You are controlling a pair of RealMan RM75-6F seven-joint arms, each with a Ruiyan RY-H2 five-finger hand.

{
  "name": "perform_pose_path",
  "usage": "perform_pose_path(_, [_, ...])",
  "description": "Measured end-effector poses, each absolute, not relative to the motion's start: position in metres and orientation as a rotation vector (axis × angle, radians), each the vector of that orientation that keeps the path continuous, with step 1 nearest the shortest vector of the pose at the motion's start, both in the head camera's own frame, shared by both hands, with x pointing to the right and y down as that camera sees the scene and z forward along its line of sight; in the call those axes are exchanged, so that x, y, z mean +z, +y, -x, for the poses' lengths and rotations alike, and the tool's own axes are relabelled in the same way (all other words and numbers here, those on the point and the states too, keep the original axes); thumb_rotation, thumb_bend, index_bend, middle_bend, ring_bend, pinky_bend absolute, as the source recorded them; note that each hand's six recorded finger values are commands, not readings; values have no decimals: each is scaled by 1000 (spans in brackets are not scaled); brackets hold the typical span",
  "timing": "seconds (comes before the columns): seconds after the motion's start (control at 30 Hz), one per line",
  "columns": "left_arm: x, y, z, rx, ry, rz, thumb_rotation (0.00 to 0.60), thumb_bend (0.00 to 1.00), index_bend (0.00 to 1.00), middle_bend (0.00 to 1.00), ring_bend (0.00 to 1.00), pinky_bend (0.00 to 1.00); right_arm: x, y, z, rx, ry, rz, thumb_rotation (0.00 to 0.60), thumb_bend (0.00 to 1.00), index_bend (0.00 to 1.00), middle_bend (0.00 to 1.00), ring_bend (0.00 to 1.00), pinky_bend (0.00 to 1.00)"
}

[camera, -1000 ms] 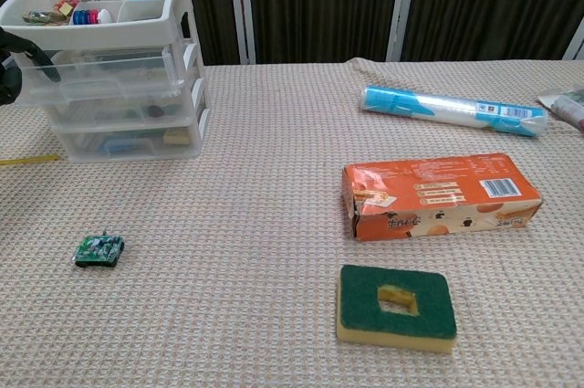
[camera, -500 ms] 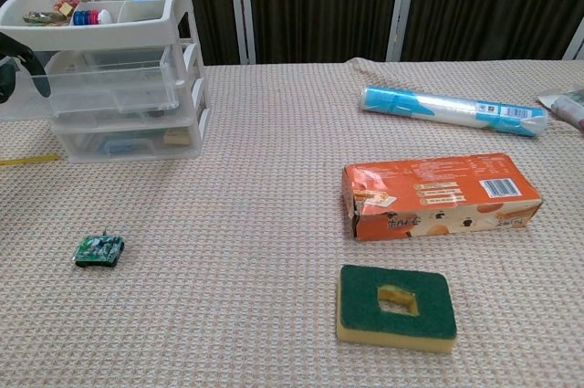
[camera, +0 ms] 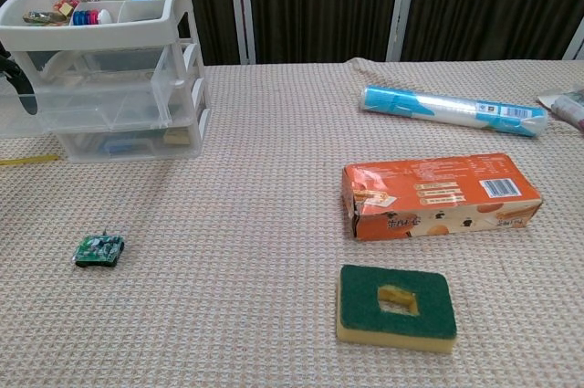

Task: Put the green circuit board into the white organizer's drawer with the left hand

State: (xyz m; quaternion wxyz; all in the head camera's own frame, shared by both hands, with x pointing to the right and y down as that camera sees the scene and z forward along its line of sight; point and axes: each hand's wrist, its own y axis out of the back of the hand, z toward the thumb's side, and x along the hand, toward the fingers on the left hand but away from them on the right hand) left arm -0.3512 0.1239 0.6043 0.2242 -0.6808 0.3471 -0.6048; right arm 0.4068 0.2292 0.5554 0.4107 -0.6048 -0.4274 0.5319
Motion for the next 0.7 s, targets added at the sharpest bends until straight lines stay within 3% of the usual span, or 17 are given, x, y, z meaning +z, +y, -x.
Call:
perform_pose_path(0.07, [604,125,352,-1665,960,1879,600,779,300,932,897,680,555,229,-407,1338,-1076,1522,600,0,74,0,0,0])
perform_pose_path(0.2, [602,124,353,-1648,968,1871,600,421,138,926,893,680,555,229,-407,1338,-1076,1521,600,0,74,0,0,0])
perform_pose_path(0.27, [600,122,354,-1634,970,1857,600,355,101,920,888,679,555,229,-407,1338,-1077,1521,600,0,74,0,0,0])
perform_pose_path(0.43, [592,116,354,-1582,975,1811,600,322,90,876,848,658,555,229,-407,1338,-1076,1520,600,0,73,0,0,0])
perform_pose_path(0.6, [576,113,350,-1476,998,1760,600,316,82,597,594,492,556,229,-407,1340,-1077,1519,600,0,73,0,0,0])
perform_pose_path(0.7, [563,119,346,-1395,1003,1748,600,315,81,512,531,451,556,229,-407,1340,-1077,1519,600,0,74,0,0,0])
